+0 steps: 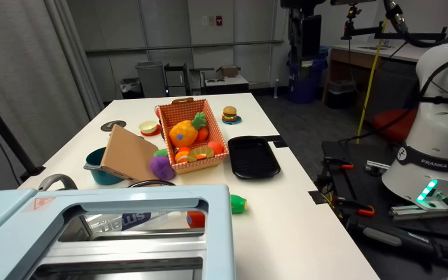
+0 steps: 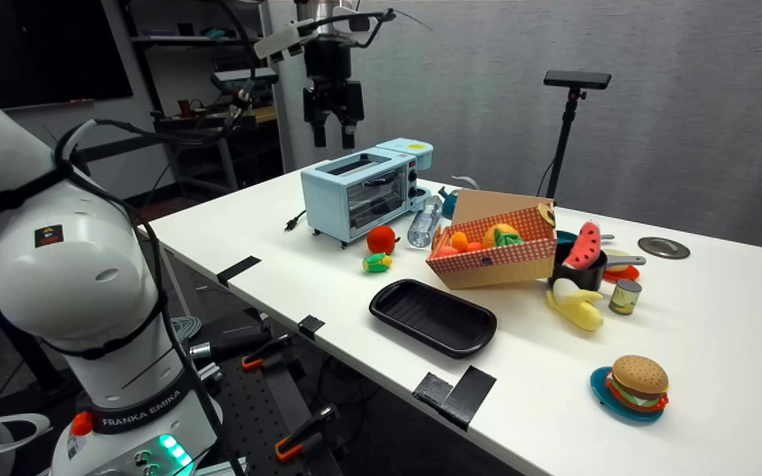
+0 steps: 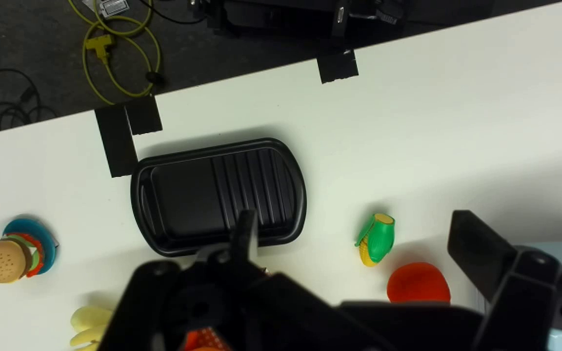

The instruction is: Remove the pineapple plush from the box and put it on the toaster oven

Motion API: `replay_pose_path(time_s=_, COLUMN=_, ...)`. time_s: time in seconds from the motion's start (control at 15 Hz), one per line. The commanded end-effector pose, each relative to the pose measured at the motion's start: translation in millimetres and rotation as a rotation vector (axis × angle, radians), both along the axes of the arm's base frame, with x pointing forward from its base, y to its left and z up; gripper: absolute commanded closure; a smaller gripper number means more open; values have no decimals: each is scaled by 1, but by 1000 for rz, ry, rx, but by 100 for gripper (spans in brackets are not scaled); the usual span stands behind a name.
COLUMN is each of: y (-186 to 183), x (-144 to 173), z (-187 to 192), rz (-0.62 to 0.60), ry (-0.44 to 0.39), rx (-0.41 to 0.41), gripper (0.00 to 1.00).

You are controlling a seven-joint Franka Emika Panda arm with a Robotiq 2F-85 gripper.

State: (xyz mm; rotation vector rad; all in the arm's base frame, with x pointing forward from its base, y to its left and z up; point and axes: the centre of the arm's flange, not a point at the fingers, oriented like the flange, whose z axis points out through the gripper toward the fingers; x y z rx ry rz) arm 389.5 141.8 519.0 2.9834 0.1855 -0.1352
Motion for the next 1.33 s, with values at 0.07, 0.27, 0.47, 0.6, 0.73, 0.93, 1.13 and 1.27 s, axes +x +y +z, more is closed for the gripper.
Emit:
replay_pose_path(time_s=0.07, y=0, x=0, z=0, rz=0, ry=0, rx=0, gripper=0)
replay_pose_path(time_s=0.27, y=0, x=0, z=0, rz=0, ry=0, rx=0, gripper=0)
replay_pose_path(time_s=0.47, y=0, x=0, z=0, rz=0, ry=0, rx=0, gripper=0)
replay_pose_path(time_s=0.6, y=0, x=0, z=0, rz=0, ry=0, rx=0, gripper=0)
replay_pose_path(time_s=0.73, y=0, x=0, z=0, rz=0, ry=0, rx=0, gripper=0)
replay_pose_path(time_s=0.93, y=0, x=0, z=0, rz=-10, ry=2, rx=-2, gripper=0)
replay_pose_path(time_s=1.13, y=1, x=0, z=-1, rz=-23, ry=4, rx=2, gripper=0)
replay_pose_path(time_s=1.27, y=1, x=0, z=-2, rz=-30, ry=7, rx=4, gripper=0)
